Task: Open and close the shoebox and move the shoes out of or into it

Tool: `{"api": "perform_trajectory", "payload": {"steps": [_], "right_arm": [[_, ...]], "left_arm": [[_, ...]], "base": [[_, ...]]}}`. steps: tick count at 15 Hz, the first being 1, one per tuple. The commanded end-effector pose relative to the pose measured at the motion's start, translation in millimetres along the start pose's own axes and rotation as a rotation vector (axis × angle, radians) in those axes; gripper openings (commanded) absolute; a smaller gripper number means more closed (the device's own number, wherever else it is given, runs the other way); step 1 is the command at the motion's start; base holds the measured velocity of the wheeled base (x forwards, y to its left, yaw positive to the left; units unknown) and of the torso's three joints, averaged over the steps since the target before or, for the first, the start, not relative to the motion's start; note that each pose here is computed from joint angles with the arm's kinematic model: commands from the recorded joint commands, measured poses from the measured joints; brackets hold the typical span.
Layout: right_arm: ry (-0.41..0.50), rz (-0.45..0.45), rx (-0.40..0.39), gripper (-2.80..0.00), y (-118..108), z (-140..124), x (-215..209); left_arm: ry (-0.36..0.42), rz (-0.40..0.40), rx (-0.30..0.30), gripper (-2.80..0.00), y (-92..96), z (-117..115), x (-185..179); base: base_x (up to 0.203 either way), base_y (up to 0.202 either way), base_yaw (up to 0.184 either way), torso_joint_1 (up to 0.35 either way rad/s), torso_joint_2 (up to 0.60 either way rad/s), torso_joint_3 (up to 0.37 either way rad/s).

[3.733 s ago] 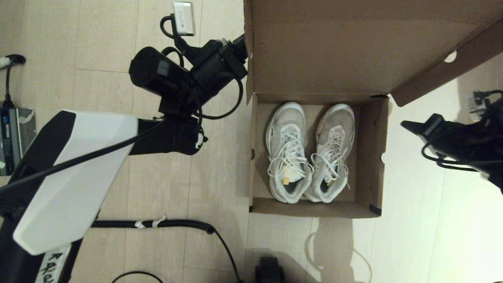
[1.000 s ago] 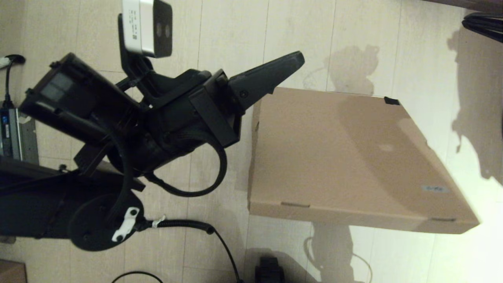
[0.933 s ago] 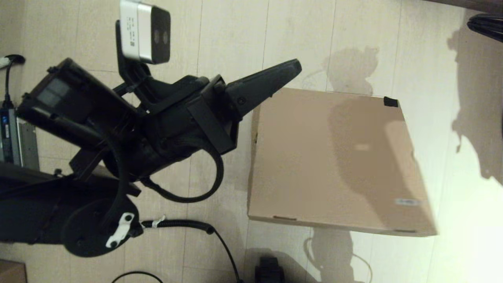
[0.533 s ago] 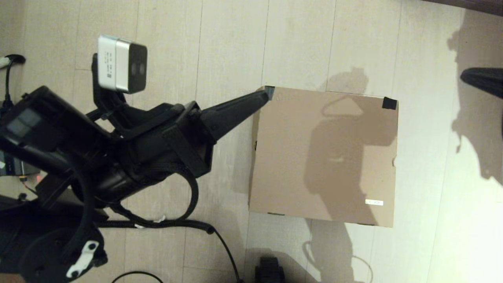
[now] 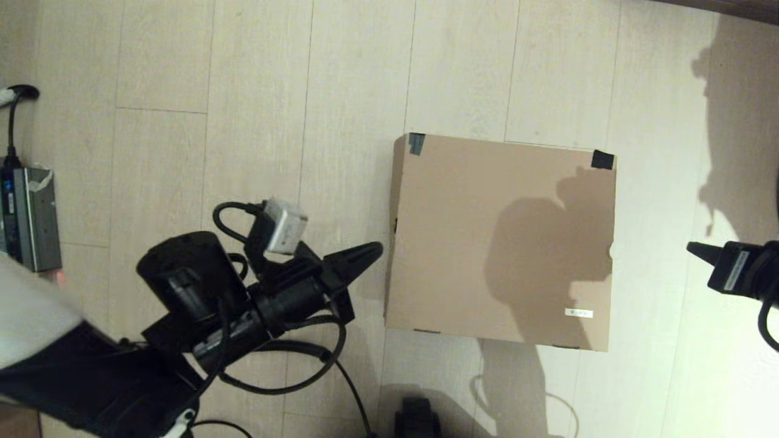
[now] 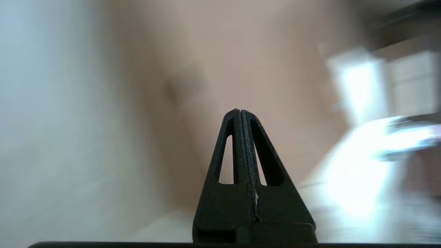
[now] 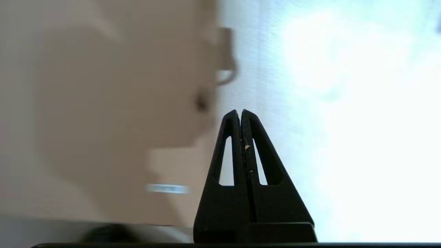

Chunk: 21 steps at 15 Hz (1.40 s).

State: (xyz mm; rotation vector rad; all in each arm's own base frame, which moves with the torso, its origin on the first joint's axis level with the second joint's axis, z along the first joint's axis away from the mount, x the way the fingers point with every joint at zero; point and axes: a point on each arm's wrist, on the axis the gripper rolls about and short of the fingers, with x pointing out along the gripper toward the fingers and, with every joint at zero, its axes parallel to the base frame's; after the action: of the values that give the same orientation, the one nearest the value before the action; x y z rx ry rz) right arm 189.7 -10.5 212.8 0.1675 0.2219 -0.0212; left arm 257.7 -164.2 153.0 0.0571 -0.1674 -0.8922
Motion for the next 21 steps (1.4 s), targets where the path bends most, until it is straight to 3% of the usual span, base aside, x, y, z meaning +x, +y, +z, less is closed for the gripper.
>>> {"api": "perform_trajectory", "payload": {"steps": [1, 5, 11, 16, 17, 19, 21], "right_arm": [[0.048, -0.053, -0.002, -2.8, -3.2, -11.7, 16.2], [0.074, -0.099, -0.027, -2.8, -9.5, -39.5, 75.6], [0.023, -0.064, -0.053, -2.8, 6.5, -89.6, 151.8], [-0.053, 0.009, -0.023, -2.8, 46.5, -81.8, 159.6], [-0.074, 0.02, -0.023, -2.8, 56.2, -77.9, 160.0], [-0.112, 0.014, -0.018, -2.8, 58.4, -66.6, 154.3], [-0.127, 0.004, -0.016, -2.8, 57.5, -55.9, 147.1]], "left_arm": [[0.1, 0.111, 0.033, -2.8, 24.6, -38.6, 8.7], [0.1, 0.219, 0.058, -2.8, 74.0, -71.7, 36.6], [0.053, 0.241, 0.078, -2.8, 103.1, -98.5, 72.0], [0.018, 0.282, 0.096, -2.8, 131.0, -76.2, 83.9], [0.001, 0.307, 0.109, -2.8, 144.0, -65.5, 82.1], [-0.009, 0.328, 0.122, -2.8, 157.8, -49.3, 71.8], [-0.014, 0.334, 0.127, -2.8, 158.9, -37.6, 66.5]], "base": [[0.0, 0.0, 0.0, 0.0, 0.0, 0.0], [0.0, 0.0, 0.0, 0.0, 0.0, 0.0], [0.0, 0.0, 0.0, 0.0, 0.0, 0.0], [0.0, 0.0, 0.0, 0.0, 0.0, 0.0], [0.0, 0.0, 0.0, 0.0, 0.0, 0.0], [0.0, 0.0, 0.0, 0.0, 0.0, 0.0], [0.0, 0.0, 0.0, 0.0, 0.0, 0.0]]}}
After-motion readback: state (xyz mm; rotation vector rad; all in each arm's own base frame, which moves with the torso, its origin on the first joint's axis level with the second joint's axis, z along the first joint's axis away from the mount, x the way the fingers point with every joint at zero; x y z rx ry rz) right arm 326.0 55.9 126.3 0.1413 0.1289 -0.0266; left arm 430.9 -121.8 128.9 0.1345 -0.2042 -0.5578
